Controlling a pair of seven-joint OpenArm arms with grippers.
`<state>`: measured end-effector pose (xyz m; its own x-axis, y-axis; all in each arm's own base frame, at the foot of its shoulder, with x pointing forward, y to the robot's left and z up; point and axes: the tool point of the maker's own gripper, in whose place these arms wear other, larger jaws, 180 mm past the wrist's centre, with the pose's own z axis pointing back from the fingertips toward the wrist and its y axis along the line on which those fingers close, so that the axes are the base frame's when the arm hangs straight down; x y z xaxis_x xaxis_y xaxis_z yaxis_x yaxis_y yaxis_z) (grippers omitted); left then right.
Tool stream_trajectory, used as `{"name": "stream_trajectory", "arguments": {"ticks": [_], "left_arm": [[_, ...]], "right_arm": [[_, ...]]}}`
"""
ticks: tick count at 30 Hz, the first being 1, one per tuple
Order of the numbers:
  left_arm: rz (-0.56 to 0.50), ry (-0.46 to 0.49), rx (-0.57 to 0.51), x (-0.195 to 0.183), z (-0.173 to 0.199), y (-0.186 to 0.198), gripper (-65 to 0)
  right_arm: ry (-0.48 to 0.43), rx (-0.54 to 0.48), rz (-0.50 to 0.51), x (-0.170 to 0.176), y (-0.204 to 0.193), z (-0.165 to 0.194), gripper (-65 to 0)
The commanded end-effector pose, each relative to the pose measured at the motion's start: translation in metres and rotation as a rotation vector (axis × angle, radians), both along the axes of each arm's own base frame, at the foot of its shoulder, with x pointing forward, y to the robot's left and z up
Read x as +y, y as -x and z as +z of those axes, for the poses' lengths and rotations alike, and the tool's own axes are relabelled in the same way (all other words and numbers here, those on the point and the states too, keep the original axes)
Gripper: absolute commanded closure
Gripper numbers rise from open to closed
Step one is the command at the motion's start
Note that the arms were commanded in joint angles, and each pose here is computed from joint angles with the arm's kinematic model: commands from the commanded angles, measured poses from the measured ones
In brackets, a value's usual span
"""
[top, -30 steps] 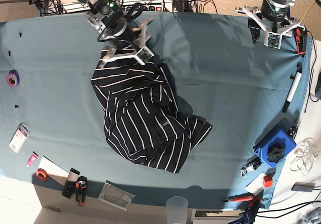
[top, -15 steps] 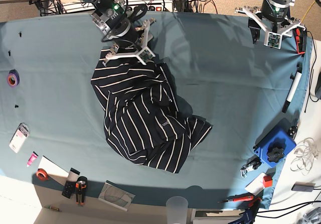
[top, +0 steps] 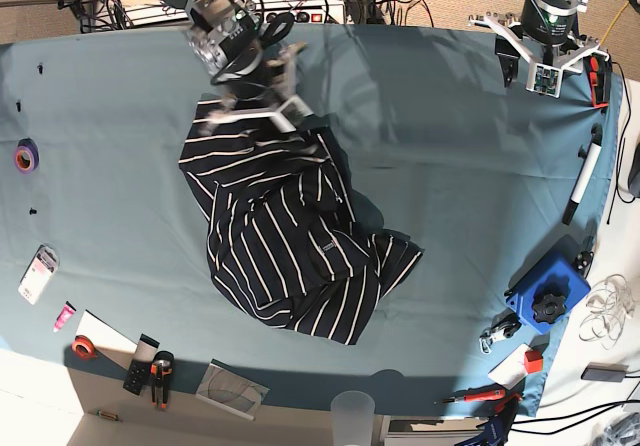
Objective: Layout the t-shirt on the table in an organized manner, then fold the t-shirt properly
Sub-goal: 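Drag the held shirt edge with the right gripper to spread it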
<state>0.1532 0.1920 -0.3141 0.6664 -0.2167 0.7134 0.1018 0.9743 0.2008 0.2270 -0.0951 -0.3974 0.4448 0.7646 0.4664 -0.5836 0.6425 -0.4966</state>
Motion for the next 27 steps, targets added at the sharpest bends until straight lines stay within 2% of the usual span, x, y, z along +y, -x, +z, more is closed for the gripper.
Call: {"name": "stream_trajectory", "arguments": {"ticks": [1,5,10,13,19,22,27], "left_arm": [[-0.007,-0.002,-0.032,-0.001,0.008,-0.003,-29.0],[-0.007,-0.002,-0.031,-0.001,0.008,-0.003,-29.0],[-0.007,-0.003,-0.031,-0.001,0.008,-0.003,-29.0],[-0.007,-0.002,-0.031,-0.001,0.008,-0.003,-29.0],[-0.007,-0.002,-0.031,-0.001,0.008,-0.003,-29.0],[-0.007,-0.003,-0.031,-0.001,0.008,-0.003,-29.0],[-0.008,0.002,-0.034,-0.001,0.008,-0.003,-29.0]], "right_arm": [[0.036,0.014,-0.019,-0.01,0.001,-0.001,-5.3],[0.051,-0.005,-0.021,-0.013,-0.005,0.002,0.0],[0.113,-0.081,-0.014,-0.019,-0.015,0.015,0.0],[0.075,-0.156,-0.025,-0.014,-0.023,0.038,0.0],[-0.041,-0.366,-0.027,0.001,-0.043,0.112,0.0],[-0.033,-0.441,-0.094,-0.021,-0.059,0.134,0.0],[-0.053,-0.517,-0.279,-0.085,-0.077,0.159,0.0]]}}
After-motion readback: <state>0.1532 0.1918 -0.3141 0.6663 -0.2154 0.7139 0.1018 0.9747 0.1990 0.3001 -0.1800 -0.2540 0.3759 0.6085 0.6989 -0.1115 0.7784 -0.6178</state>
